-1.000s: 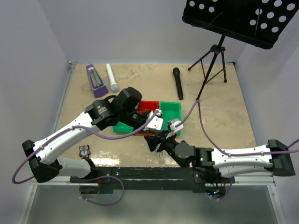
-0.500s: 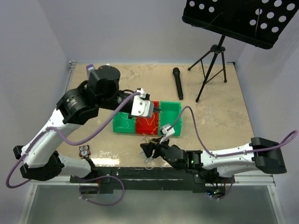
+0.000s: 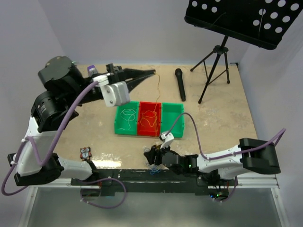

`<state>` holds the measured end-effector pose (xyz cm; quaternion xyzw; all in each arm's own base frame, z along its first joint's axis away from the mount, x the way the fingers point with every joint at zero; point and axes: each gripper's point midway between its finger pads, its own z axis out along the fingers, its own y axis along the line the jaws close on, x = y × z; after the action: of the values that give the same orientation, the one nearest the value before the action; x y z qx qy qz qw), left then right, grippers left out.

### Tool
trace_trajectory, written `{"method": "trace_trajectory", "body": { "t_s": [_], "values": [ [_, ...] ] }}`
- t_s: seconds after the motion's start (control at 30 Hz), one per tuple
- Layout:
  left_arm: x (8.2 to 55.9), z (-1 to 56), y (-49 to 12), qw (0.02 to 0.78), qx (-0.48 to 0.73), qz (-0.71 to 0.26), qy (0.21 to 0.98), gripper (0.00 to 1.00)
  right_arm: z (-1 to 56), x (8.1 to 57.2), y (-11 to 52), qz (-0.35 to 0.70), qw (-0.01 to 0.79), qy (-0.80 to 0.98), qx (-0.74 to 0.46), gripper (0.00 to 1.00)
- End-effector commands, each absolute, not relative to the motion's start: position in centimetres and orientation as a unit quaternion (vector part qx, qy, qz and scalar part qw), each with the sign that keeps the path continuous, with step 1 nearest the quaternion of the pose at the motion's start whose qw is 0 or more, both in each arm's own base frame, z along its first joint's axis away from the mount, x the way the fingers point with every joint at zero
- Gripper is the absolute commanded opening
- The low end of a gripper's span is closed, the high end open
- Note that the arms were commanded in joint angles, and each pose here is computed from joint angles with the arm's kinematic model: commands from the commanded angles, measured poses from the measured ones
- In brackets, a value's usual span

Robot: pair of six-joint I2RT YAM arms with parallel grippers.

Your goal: Untangle the cables

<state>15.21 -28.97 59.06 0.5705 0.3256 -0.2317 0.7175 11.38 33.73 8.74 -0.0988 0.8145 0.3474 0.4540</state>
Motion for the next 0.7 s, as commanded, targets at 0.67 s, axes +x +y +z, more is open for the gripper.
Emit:
{"method": "trace_trajectory", "body": {
  "t_s": [0.67],
  "values": [
    [13.5, 80.8, -11.2, 0.979, 0.153, 0.061, 0.12, 0.0, 4.8, 10.2, 32.9, 0.327, 0.409, 0.849, -0.073, 0.57]
  ]
}}
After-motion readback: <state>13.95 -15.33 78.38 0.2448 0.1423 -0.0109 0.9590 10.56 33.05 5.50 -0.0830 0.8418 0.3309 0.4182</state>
